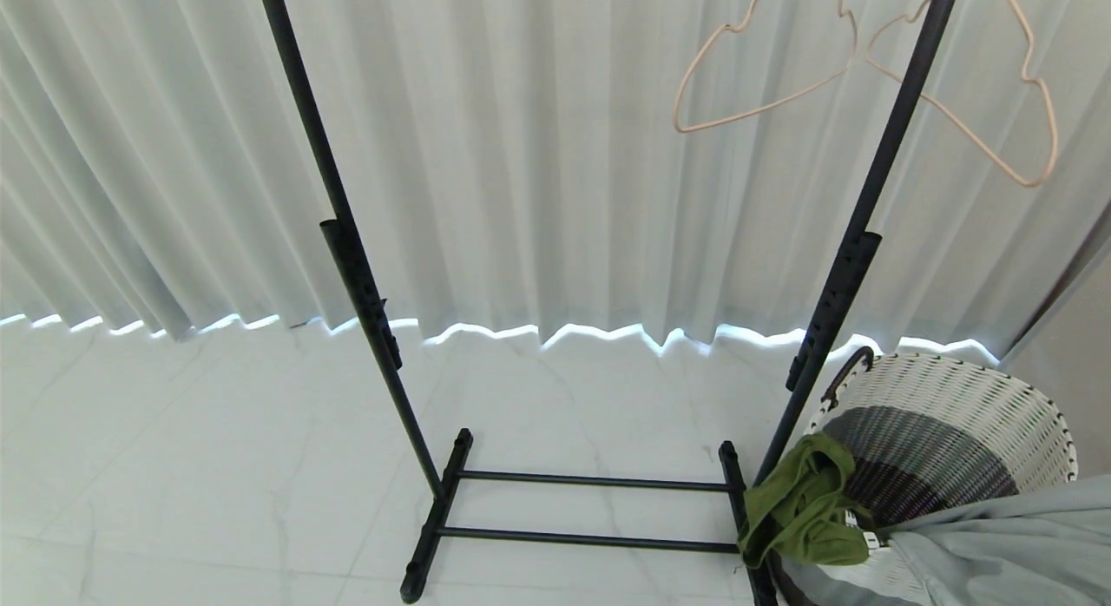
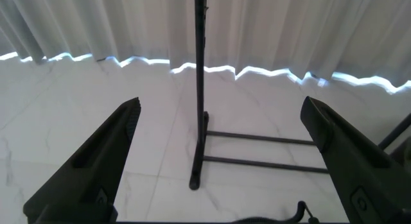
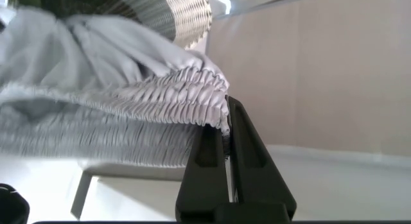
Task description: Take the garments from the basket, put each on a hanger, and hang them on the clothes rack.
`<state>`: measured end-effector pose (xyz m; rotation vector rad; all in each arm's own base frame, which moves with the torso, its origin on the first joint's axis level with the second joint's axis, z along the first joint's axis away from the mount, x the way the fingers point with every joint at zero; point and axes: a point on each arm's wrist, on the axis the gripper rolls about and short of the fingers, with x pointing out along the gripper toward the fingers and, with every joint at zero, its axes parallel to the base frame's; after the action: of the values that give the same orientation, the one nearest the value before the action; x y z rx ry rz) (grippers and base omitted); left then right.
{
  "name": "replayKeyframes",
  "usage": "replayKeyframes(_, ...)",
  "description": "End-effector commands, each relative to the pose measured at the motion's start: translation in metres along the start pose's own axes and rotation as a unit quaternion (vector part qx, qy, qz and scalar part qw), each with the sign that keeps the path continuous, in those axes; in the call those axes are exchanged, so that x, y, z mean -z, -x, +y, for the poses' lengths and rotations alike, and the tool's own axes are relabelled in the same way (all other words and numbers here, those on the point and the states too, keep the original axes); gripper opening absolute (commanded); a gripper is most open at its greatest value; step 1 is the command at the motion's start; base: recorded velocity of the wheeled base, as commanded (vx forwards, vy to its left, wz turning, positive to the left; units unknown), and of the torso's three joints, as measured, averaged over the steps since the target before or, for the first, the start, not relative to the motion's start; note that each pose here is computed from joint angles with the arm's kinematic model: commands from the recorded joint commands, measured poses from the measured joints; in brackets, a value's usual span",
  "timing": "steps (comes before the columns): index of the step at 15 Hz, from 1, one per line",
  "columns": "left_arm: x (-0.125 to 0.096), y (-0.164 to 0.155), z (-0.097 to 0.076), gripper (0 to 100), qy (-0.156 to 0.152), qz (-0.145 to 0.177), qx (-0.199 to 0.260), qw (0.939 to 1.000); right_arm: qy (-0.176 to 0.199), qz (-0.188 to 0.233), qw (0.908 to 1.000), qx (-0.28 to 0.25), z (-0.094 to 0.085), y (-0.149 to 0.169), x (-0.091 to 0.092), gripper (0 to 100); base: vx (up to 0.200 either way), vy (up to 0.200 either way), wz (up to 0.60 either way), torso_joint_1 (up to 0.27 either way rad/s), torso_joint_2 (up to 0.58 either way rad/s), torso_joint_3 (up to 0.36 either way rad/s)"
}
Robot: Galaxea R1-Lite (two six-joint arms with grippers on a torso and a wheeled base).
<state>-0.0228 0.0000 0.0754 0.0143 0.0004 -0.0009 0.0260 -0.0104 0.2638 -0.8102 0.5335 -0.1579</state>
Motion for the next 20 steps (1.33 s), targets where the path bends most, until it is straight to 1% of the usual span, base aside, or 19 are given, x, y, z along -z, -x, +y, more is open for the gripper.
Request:
replayKeyframes(1, 0.000, 0.000, 0.000, 100, 0.000, 0.000, 0.000, 1.0000, 0.000, -0.003, 1.0000, 0.000, 0.002, 0.002, 0.002, 0, -0.200, 0.000, 0.00, 0.002, 0.00, 0.007)
replayKeyframes(4, 0.000, 0.000, 0.000, 100, 0.001, 0.000, 0.000, 1.0000, 0.001, -0.017, 0.9998, -0.007, 0.007, 0.005, 0.004, 0, 0.000, 0.000, 0.00, 0.000, 0.00, 0.000)
replayKeyframes(7, 0.000, 0.000, 0.000, 100, 0.005, 0.000, 0.000, 1.0000, 0.001, -0.027, 0.9996, -0.008, 0.007, 0.007, 0.003, 0, 0.000, 0.000, 0.00, 0.000, 0.00, 0.000)
replayKeyframes(9, 0.000, 0.000, 0.000, 100, -0.003, 0.000, 0.000, 1.0000, 0.001, -0.034, 0.9994, -0.003, 0.005, 0.010, 0.001, 0, 0.000, 0.000, 0.00, 0.000, 0.00, 0.000)
replayKeyframes(11, 0.000, 0.000, 0.000, 100, -0.024, 0.000, 0.003, 0.9997, 0.002, -0.038, 0.9993, 0.002, 0.002, 0.012, -0.001, 0, 0.000, 0.000, 0.00, 0.000, 0.00, 0.000)
replayKeyframes(12, 0.000, 0.000, 0.000, 100, -0.041, 0.000, 0.003, 0.9991, 0.002, -0.042, 0.9991, 0.006, -0.001, 0.014, -0.003, 0, 0.000, 0.000, 0.00, 0.000, 0.00, 0.000)
replayKeyframes(13, 0.000, 0.000, 0.000, 100, -0.043, 0.000, 0.004, 0.9991, 0.000, -0.043, 0.9991, 0.007, -0.004, 0.015, -0.005, 0, 0.000, 0.000, 0.00, 0.000, 0.00, 0.000)
replayKeyframes(16, 0.000, 0.000, 0.000, 100, -0.041, 0.000, 0.004, 0.9991, -0.032, -0.037, 0.9988, -0.001, -0.018, 0.027, -0.017, 0, 0.000, 0.000, 0.00, 0.000, 0.00, 0.000)
replayKeyframes(17, 0.000, 0.000, 0.000, 100, -0.041, 0.000, 0.004, 0.9991, -0.051, -0.034, 0.9981, -0.006, -0.030, 0.036, -0.026, 0, 0.000, 0.000, 0.00, 0.000, 0.00, 0.000)
replayKeyframes(18, 0.000, 0.000, 0.000, 100, -0.041, 0.000, 0.004, 0.9991, -0.060, -0.031, 0.9976, -0.009, -0.039, 0.043, -0.033, 0, 0.000, 0.000, 0.00, 0.000, 0.00, 0.000)
replayKeyframes(19, 0.000, 0.000, 0.000, 100, -0.040, 0.000, 0.004, 0.9992, -0.066, -0.034, 0.9972, -0.016, -0.053, 0.053, -0.044, 0, 0.000, 0.000, 0.00, 0.000, 0.00, 0.000)
replayKeyframes(20, 0.000, 0.000, 0.000, 100, -0.040, 0.000, 0.004, 0.9992, -0.066, -0.039, 0.9968, -0.025, -0.061, 0.060, -0.051, 0, 0.000, 0.000, 0.00, 0.000, 0.00, 0.000)
